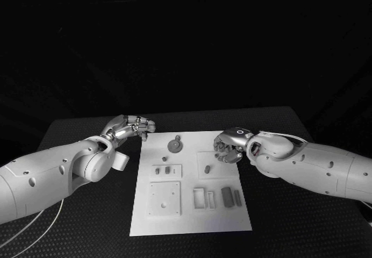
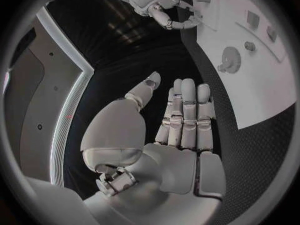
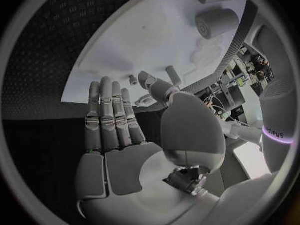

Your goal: Assemble the parts on the task board

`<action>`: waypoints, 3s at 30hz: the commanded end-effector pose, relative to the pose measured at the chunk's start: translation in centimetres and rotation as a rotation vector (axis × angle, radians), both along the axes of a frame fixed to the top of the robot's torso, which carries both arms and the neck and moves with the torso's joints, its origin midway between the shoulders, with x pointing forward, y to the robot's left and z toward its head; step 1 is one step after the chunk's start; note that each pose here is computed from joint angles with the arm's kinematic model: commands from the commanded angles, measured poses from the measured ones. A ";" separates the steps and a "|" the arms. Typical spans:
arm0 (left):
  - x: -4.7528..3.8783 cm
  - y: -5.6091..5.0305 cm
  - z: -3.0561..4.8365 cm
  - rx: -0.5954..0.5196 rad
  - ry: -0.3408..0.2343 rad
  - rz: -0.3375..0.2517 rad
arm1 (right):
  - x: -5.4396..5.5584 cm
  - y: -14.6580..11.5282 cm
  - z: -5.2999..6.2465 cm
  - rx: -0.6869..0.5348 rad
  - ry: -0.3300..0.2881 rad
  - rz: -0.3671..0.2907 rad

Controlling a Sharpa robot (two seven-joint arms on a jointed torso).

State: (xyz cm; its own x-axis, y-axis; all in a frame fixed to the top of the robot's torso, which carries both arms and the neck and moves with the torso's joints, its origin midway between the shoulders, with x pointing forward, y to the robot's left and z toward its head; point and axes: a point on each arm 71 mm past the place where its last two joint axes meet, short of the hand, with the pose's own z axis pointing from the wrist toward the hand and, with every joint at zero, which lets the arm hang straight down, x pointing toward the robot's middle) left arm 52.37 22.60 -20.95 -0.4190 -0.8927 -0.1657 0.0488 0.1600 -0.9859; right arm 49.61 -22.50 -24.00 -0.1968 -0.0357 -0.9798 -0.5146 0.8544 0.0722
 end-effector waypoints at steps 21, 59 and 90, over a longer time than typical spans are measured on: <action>-0.06 -0.1 0.06 -0.026 0.010 -0.022 | -0.5 1.2 -1.2 -0.078 -0.029 0.048; -0.02 0.1 -0.03 -0.021 0.020 -0.020 | -1.4 1.8 -1.4 -0.086 -0.111 0.045; 0.07 0.0 -0.06 -0.019 0.020 -0.017 | -2.1 2.4 2.4 0.118 -0.106 0.060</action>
